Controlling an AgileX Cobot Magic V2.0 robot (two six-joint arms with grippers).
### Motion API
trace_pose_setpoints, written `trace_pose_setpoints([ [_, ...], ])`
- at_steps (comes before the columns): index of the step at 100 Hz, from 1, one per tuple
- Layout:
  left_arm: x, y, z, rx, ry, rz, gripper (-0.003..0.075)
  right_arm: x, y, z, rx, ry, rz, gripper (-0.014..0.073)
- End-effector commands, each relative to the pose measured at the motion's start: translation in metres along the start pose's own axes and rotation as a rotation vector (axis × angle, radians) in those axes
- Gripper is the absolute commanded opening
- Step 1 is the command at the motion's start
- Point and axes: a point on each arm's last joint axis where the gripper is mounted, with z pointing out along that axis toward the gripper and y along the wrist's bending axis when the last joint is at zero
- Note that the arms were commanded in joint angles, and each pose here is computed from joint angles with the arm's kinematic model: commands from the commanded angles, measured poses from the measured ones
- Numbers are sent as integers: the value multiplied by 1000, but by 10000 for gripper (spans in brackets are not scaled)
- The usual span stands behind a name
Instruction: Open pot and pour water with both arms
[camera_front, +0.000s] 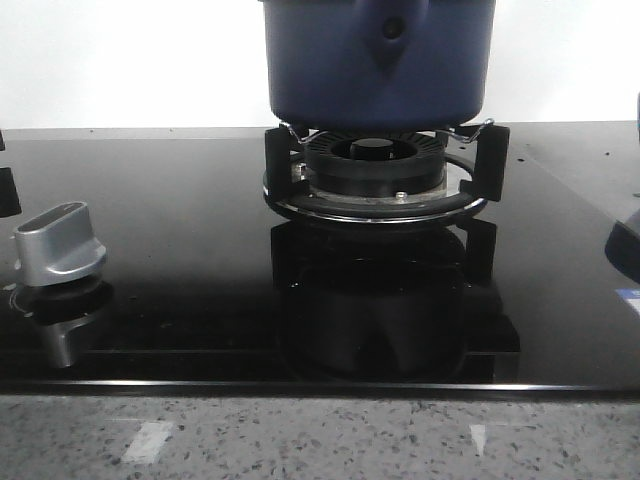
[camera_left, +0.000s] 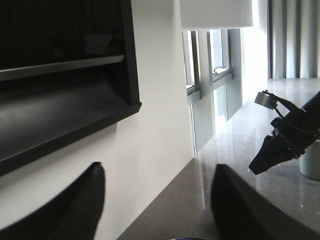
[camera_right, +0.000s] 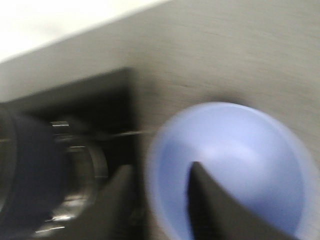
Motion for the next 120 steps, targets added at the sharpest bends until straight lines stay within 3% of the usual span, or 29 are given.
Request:
trace_pose_setpoints([
  [1,-33,-13,-19,-28,-84,3,200,-13,24,-22,-163,-170,-46,12],
  [5,-36,-13,-25,-47,-75,10,118,-14,32,-25,-235,-213,-54,-78],
  [12,-41,-17,-34,-75,-49,23,-17,-14,43,-32,-348,-292,-51,-62],
  [25,-50,-24,-51,-172,13,41,-20,-9,62,-46,-454,-468,-111,-56],
  [40,-58,-30,-74,-392,3,76,-20,14,71,-67,-349,-667,-242,-46],
  [56,-49,-41,-104,-722,-85,87,-20,48,67,-88,-212,-825,-299,-46],
  [63,-34,-49,-112,-777,-55,91,-20,66,65,-92,-183,-836,-354,-46],
  [89,58,-96,-130,-778,89,64,-20,147,52,-78,-194,-745,-442,-46],
  [103,97,-124,-152,-790,89,29,-20,190,39,-65,-192,-713,-464,-47],
  [120,130,-148,-172,-806,17,-81,-20,220,26,-50,-179,-692,-445,-47],
])
